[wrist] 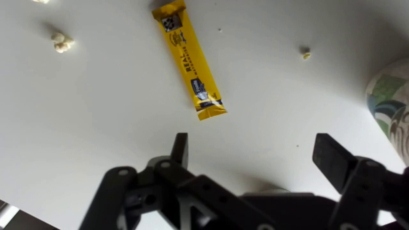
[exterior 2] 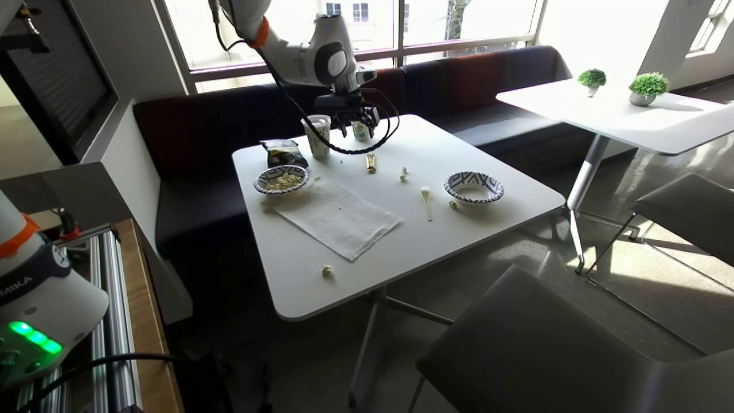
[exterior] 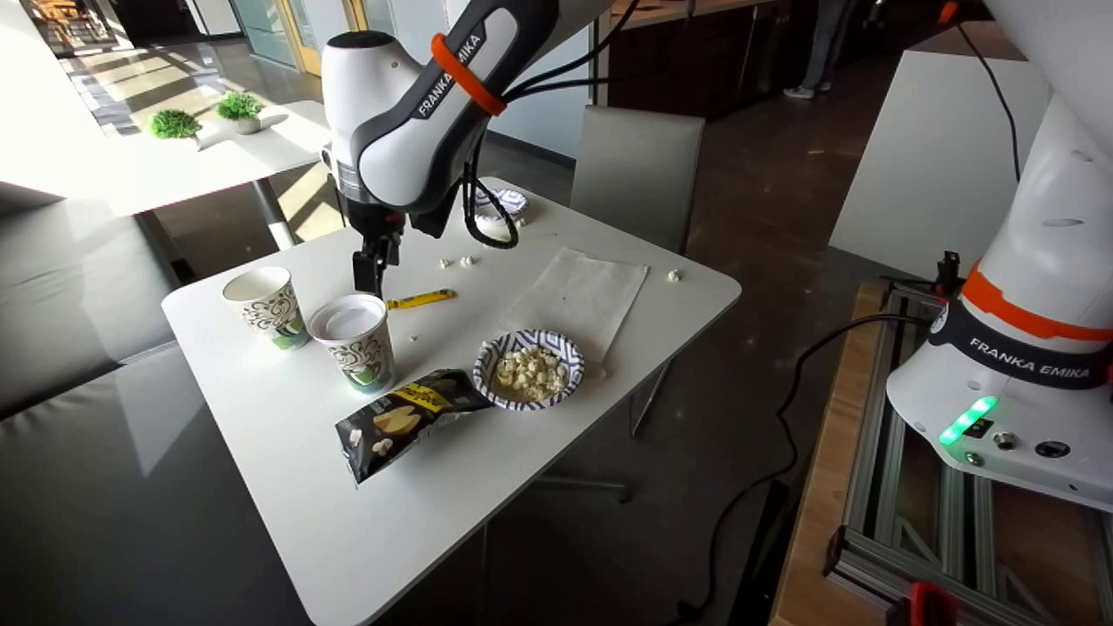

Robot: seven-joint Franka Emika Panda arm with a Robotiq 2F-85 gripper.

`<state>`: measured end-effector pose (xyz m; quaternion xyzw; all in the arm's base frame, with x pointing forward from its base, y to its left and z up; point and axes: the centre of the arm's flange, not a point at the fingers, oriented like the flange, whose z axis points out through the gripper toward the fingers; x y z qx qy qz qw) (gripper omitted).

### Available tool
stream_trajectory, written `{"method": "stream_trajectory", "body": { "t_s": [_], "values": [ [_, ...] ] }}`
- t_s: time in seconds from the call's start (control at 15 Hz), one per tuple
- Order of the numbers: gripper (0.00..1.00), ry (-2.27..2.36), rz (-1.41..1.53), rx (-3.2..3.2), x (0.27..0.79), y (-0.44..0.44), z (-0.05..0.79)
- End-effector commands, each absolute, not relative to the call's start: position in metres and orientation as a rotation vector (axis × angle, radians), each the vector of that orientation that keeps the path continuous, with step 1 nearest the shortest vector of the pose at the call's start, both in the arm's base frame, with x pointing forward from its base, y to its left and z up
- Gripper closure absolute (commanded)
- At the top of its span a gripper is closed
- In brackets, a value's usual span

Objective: Put the yellow packet on top of the coffee cup at the front of the table.

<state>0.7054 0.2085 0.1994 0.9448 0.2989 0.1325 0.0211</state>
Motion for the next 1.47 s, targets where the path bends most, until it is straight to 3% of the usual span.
{"method": "stream_trajectory", "body": {
  "t_s": [0.0,0.47,0.67,0.73,1.07,1.27,1.4],
  "values": [
    [0.00,0.916,0.409,2.894,0.749,0.216,0.166],
    [0.00,0.893,0.237,2.929,0.764,0.208,0.128],
    [0.23,0.894,0.188,2.935,0.769,0.206,0.125],
    [0.23,0.896,0.178,2.938,0.771,0.206,0.125],
    [0.62,0.904,0.126,2.946,0.777,0.208,0.130],
    [0.74,0.900,0.087,2.950,0.777,0.208,0.132],
    [0.75,0.897,0.068,2.946,0.778,0.206,0.133]
  ]
}}
